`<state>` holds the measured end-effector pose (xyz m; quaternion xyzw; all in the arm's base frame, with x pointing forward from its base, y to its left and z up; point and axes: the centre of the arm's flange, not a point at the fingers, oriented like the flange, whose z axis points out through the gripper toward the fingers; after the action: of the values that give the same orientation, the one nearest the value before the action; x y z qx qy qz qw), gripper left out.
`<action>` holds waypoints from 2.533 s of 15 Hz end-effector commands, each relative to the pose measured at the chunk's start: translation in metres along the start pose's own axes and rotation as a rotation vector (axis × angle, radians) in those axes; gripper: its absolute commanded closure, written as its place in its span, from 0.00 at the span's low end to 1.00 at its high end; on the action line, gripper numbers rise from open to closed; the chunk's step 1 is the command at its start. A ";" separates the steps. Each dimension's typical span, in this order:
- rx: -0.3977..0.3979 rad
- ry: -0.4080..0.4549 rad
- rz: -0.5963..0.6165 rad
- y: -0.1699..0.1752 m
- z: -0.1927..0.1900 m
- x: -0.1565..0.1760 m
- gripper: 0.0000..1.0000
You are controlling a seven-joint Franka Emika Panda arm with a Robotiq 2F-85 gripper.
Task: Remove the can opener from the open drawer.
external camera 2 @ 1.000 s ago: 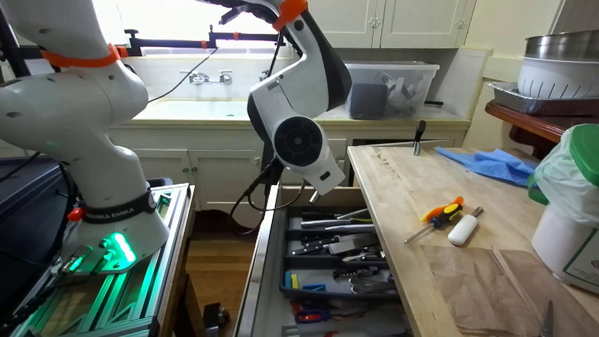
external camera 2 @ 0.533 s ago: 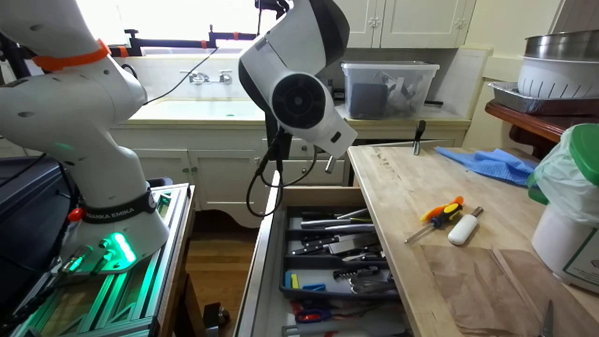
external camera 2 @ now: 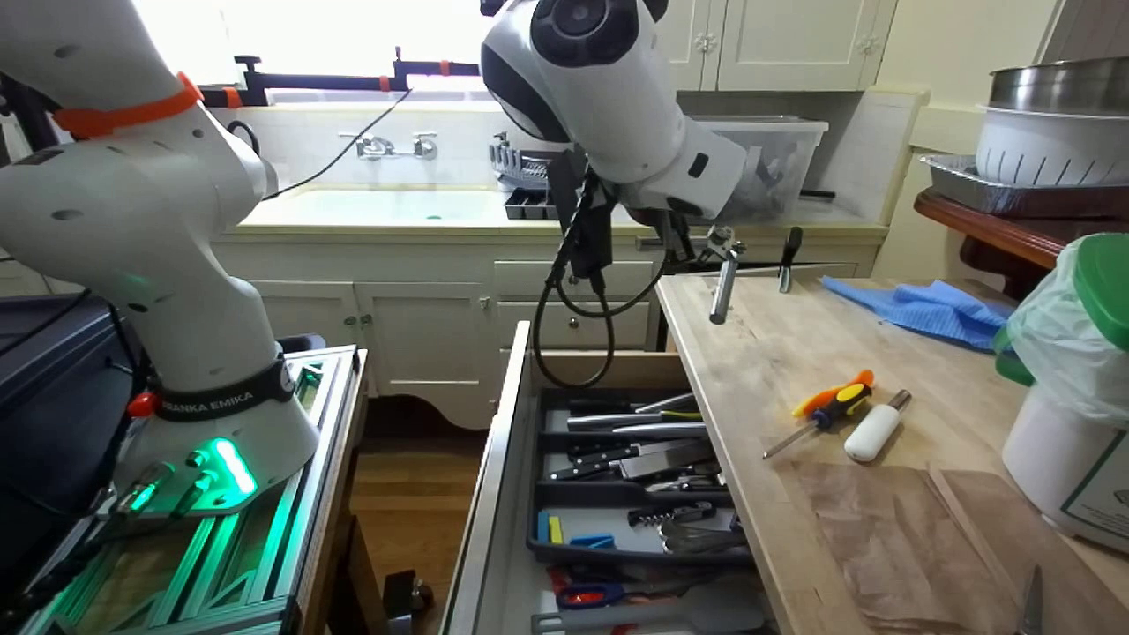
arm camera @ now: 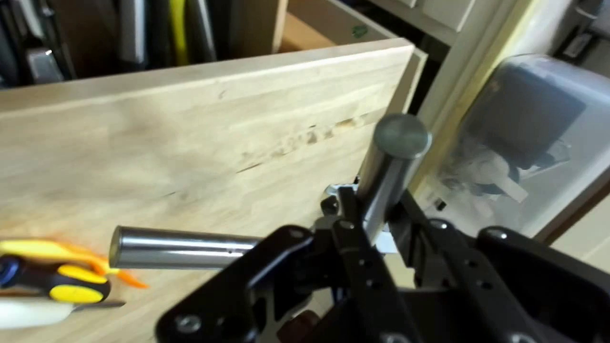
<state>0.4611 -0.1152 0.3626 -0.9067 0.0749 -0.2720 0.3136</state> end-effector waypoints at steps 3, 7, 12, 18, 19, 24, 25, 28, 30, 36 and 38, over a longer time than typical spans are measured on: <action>-0.128 0.035 -0.074 0.021 0.014 0.018 0.78; -0.148 0.025 -0.092 0.036 0.035 0.026 0.94; -0.246 0.105 -0.097 0.088 0.062 0.051 0.94; -0.310 0.123 -0.191 0.100 0.115 0.073 0.94; -0.357 0.113 -0.245 0.099 0.120 0.075 0.94; -0.500 0.058 -0.445 0.096 0.145 0.076 0.94; -0.515 0.048 -0.492 0.094 0.149 0.077 0.94; -0.526 0.058 -0.629 0.083 0.158 0.089 0.94; -0.531 0.060 -0.709 0.076 0.164 0.096 0.94; -0.451 0.049 -0.753 0.076 0.181 0.097 0.94; -0.423 0.051 -0.749 0.082 0.185 0.095 0.94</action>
<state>0.6402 -0.1054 0.2495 -0.9150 -0.1885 -0.3561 -0.0204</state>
